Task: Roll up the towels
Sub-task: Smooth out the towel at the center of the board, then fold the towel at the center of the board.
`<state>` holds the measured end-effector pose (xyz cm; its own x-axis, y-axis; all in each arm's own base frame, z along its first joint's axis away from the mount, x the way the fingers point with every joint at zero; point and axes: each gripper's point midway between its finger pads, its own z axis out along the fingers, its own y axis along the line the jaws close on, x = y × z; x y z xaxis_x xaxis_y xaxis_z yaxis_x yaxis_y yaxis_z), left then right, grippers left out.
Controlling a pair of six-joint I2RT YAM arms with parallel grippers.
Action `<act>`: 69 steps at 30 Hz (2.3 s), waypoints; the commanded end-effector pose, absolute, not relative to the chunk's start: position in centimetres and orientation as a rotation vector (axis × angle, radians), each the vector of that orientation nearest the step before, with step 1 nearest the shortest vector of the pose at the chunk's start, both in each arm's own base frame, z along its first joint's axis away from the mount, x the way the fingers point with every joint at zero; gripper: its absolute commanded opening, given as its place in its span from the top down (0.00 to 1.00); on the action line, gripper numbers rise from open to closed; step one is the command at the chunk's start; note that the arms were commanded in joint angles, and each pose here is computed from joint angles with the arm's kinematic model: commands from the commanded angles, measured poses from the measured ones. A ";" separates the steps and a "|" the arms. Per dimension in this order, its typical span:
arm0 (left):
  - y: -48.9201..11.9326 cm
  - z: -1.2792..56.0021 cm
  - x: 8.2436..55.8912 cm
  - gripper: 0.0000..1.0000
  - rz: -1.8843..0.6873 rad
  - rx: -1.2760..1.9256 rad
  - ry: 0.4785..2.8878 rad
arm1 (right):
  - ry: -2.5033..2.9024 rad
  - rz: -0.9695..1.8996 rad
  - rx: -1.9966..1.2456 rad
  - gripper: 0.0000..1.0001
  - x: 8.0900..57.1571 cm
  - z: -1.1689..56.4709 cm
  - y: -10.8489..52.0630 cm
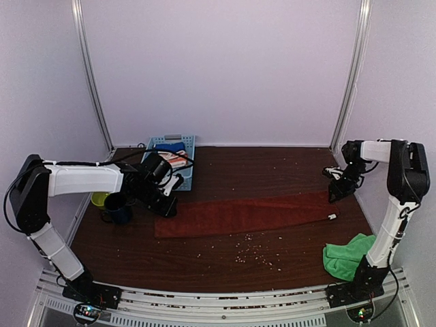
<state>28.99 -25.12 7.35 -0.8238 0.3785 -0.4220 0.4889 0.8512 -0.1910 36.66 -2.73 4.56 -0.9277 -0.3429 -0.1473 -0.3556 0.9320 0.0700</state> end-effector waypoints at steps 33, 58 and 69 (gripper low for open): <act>-20.9 3.8 29.6 0.92 -0.220 0.485 2.732 | 2.902 -0.128 -0.263 0.98 41.0 7.3 -7.9; -23.3 0.2 27.6 0.95 -0.374 0.568 2.815 | 2.700 0.481 -0.697 1.00 37.9 15.3 9.4; -23.0 -0.2 27.5 0.95 -0.350 0.546 2.826 | 2.791 0.783 -0.937 1.00 34.7 14.0 17.9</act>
<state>28.57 -23.49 1.60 -0.8847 0.3215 -0.3376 0.4013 0.8938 -0.2003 36.88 15.34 14.68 -0.7939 -0.5151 -0.3231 -0.6040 0.7293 0.3214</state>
